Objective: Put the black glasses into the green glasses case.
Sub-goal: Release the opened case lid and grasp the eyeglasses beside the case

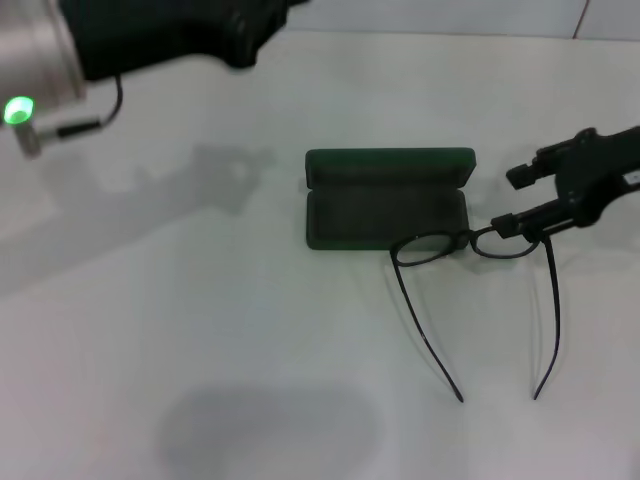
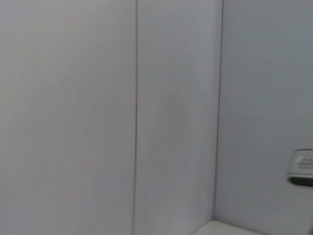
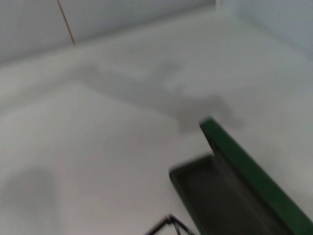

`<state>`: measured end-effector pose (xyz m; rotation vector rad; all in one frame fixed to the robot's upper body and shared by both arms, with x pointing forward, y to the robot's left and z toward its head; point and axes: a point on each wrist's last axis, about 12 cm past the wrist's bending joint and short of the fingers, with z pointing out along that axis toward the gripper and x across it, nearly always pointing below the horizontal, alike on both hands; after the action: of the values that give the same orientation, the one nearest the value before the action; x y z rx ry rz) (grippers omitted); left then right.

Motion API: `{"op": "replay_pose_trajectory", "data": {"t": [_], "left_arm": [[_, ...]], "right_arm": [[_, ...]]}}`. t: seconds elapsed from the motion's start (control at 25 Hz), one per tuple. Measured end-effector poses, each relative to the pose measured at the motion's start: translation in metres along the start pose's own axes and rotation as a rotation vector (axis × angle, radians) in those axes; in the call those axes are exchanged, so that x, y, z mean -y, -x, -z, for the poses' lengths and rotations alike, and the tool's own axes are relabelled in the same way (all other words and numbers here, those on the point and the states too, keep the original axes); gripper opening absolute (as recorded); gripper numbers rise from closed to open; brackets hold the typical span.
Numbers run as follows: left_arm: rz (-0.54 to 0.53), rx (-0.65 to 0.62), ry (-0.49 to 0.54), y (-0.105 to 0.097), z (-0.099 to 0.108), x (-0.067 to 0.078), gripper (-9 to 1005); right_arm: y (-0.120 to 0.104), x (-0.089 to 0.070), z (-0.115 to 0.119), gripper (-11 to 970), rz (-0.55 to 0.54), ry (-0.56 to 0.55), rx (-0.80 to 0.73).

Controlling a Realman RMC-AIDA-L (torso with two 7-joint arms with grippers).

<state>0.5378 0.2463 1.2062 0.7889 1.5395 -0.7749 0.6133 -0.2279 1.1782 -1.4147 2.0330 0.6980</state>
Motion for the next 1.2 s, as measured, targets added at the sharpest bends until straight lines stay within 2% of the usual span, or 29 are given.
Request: {"op": "replay_pose_trajectory", "data": {"t": [0.08,0.2,0.36,0.6,0.92,1.2], "left_arm": [[0.064,0.023,-0.009,-0.017,0.008,-0.004,47],[0.133,0.042,-0.016,-0.039,0.023,-0.008,51],[0.142,0.063,-0.05,-0.067,0.04,-0.006,54],[0.177,0.114,-0.032,-0.09,0.055,-0.005,54],[0.226,0.193,-0.011,-0.113,0.069,0.003,55],[0.231,0.194,-0.008,-0.12,0.07,0.006,55]], "right_arm": [[0.013,0.002,-0.008,731,0.015,0.001,-0.072],[0.037,0.001,-0.024,711,0.08,0.011,-0.168],[0.061,-0.004,-0.043,685,0.145,0.027,-0.256],[0.085,-0.015,-0.063,644,0.223,0.042,-0.371],[0.088,-0.022,-0.087,623,0.264,0.022,-0.454],[0.086,-0.022,-0.09,614,0.251,0.012,-0.463]]}}
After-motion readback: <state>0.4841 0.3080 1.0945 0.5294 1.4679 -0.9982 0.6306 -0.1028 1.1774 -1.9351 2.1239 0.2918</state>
